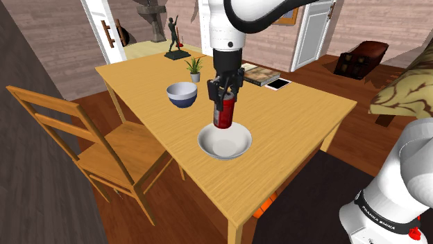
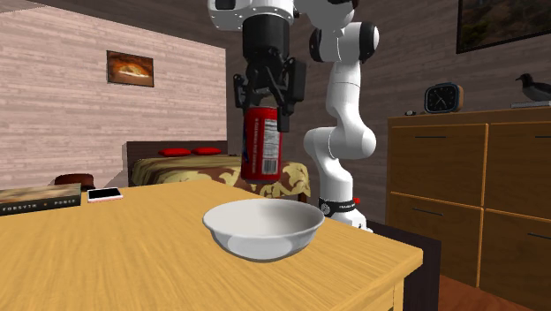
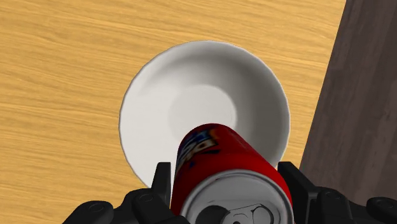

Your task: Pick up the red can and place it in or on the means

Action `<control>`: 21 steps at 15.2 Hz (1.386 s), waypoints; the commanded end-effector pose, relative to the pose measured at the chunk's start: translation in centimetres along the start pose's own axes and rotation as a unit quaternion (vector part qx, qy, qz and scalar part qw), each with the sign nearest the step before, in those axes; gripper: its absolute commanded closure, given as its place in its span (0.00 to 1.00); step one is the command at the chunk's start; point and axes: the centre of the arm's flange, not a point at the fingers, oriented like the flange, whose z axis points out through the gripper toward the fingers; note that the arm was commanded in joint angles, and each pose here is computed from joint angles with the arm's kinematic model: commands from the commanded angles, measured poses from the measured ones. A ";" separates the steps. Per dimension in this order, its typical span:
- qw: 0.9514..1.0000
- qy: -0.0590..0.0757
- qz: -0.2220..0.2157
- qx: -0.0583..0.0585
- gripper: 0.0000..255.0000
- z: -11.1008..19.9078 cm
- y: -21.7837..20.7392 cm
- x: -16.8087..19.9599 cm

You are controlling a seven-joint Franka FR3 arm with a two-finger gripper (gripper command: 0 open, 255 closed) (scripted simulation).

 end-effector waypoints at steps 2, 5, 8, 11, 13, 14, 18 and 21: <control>1.000 0.001 0.000 0.000 1.00 1.6 -0.1 0.0; 1.000 0.001 0.000 0.000 1.00 3.1 -0.1 0.0; 1.000 0.001 0.000 0.000 1.00 4.7 -0.1 0.0; 1.000 0.001 0.000 0.000 1.00 5.3 -0.1 0.0; 1.000 0.001 0.000 0.000 1.00 5.3 -0.1 0.0; 1.000 0.001 0.000 0.000 1.00 5.3 -0.1 0.0; 1.000 0.001 0.000 0.000 0.00 5.3 -0.1 0.0; 1.000 0.001 0.000 0.000 0.00 5.3 -0.1 0.0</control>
